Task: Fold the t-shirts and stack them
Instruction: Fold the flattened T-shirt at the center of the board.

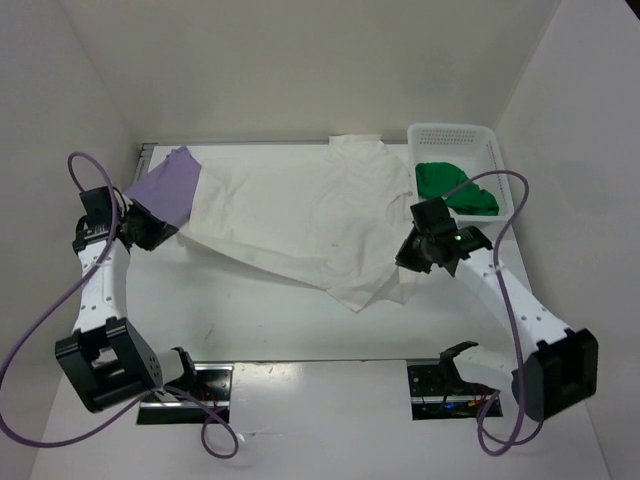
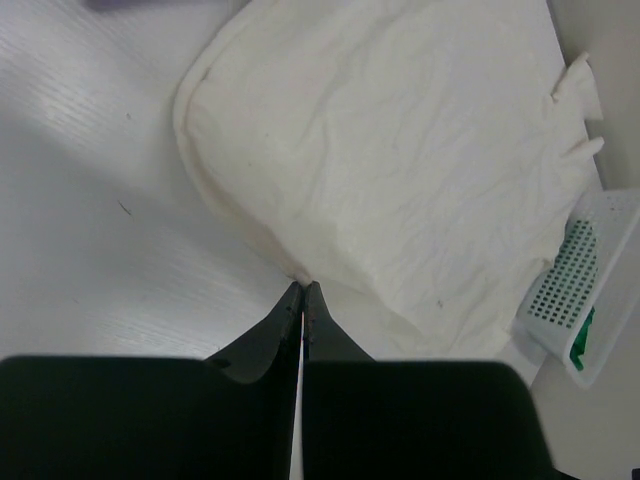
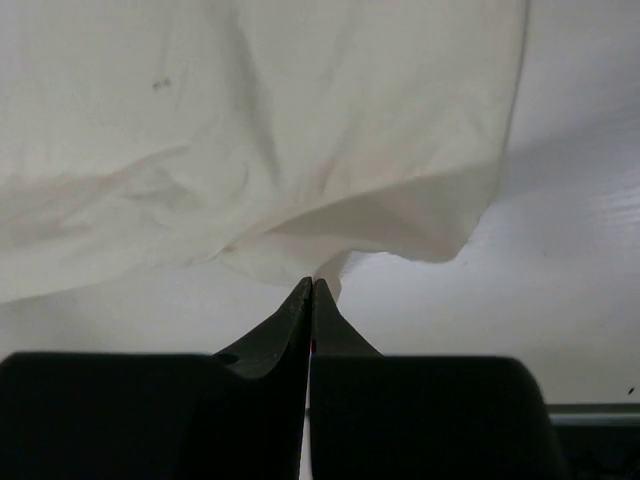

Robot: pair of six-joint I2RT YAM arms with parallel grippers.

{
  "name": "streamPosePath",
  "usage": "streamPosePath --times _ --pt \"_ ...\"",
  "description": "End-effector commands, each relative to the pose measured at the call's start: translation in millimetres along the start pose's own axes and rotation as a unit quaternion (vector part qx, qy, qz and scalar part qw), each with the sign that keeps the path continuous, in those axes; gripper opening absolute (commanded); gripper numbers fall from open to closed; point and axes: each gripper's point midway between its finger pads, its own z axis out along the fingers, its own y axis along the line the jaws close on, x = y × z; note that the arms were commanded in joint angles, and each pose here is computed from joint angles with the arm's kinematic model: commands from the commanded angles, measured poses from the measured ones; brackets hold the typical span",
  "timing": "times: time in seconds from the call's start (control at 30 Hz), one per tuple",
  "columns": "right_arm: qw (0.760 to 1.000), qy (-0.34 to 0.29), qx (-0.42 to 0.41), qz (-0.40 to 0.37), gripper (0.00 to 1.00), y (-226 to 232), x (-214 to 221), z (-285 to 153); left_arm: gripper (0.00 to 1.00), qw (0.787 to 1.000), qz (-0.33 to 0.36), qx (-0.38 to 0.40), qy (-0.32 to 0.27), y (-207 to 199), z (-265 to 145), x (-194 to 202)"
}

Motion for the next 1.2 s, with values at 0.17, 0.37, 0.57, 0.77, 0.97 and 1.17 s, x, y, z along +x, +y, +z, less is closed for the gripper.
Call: streamPosePath --times 0.17,0.37,0.57,0.77,0.97,1.17 --pt "0.991 -0.130 0.004 -0.018 0.00 42 -95 40 0.00 0.999 -0.021 -0.024 -0.037 15 52 -42" --pt "0.988 -0.147 0.033 -0.014 0.00 43 -130 64 0.00 0.998 -0.011 -0.053 -0.022 29 83 -39" --pt "0.984 -0.174 0.034 -0.008 0.00 51 -173 68 0.00 0.998 0.005 -0.054 -0.012 19 99 -37" --pt "0.982 -0.180 0.053 -0.010 0.00 49 -200 89 0.00 0.998 0.007 -0.066 0.004 23 125 -30" --pt "0.980 -0.191 0.061 -0.015 0.00 57 -230 112 0.00 0.997 0.013 -0.077 0.013 24 144 -27" --pt "0.982 -0.174 0.076 -0.022 0.00 55 -232 144 0.32 0.996 0.021 -0.088 0.014 25 157 -25"
